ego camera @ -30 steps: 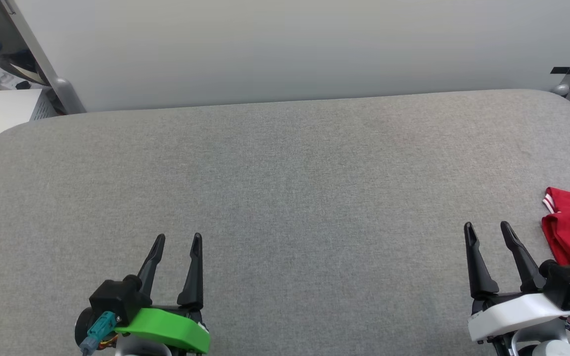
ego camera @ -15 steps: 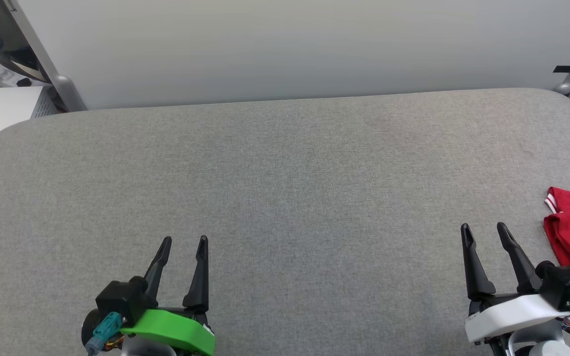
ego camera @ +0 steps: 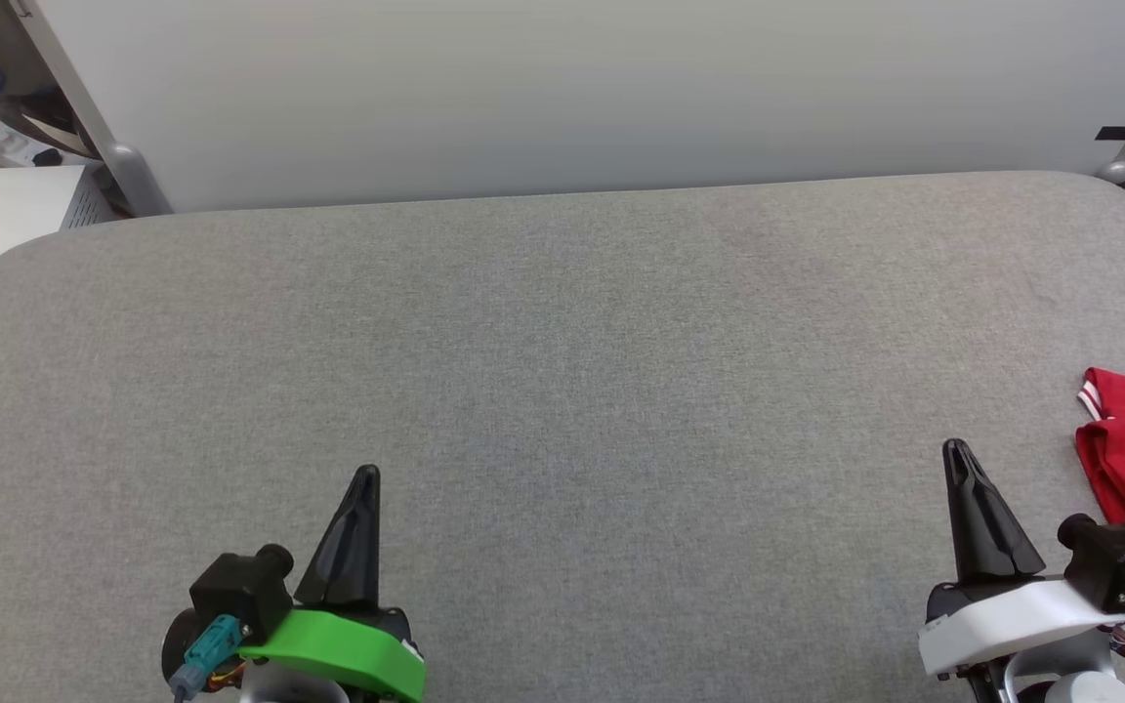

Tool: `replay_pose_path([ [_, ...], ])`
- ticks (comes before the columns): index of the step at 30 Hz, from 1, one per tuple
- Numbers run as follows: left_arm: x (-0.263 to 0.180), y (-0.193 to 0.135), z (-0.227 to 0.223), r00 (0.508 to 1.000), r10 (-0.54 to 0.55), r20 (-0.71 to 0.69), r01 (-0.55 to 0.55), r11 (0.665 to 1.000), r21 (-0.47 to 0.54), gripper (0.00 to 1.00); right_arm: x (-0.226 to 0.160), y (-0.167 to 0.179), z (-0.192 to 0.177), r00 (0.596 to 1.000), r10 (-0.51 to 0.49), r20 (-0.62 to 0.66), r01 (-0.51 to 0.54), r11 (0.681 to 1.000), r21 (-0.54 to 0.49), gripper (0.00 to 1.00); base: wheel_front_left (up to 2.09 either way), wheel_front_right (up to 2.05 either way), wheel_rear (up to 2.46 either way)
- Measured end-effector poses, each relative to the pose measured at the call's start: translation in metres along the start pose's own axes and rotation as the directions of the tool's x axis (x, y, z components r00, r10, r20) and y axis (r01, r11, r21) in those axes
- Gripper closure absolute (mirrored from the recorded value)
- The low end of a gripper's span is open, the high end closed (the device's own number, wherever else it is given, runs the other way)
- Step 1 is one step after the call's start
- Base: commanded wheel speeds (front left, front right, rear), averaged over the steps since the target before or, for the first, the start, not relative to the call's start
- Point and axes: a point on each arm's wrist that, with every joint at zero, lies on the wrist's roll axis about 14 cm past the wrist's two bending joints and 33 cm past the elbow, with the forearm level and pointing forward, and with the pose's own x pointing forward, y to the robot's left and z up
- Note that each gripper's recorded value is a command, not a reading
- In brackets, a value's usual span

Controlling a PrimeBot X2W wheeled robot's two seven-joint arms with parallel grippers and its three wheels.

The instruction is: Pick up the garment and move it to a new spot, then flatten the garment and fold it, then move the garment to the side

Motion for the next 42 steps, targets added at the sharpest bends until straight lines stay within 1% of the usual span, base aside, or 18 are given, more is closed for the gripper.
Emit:
replay_pose_path([
  [42, -0.001, 0.01, 0.008, 0.999, 0.044, -0.026, -0.041, 0.994, 0.099, 1.0, 0.004, 0.011, -0.001, 0.999, 0.025, -0.046, -0.027, 0.998, -0.061, 1.0, 0.0, 0.0, 0.0],
])
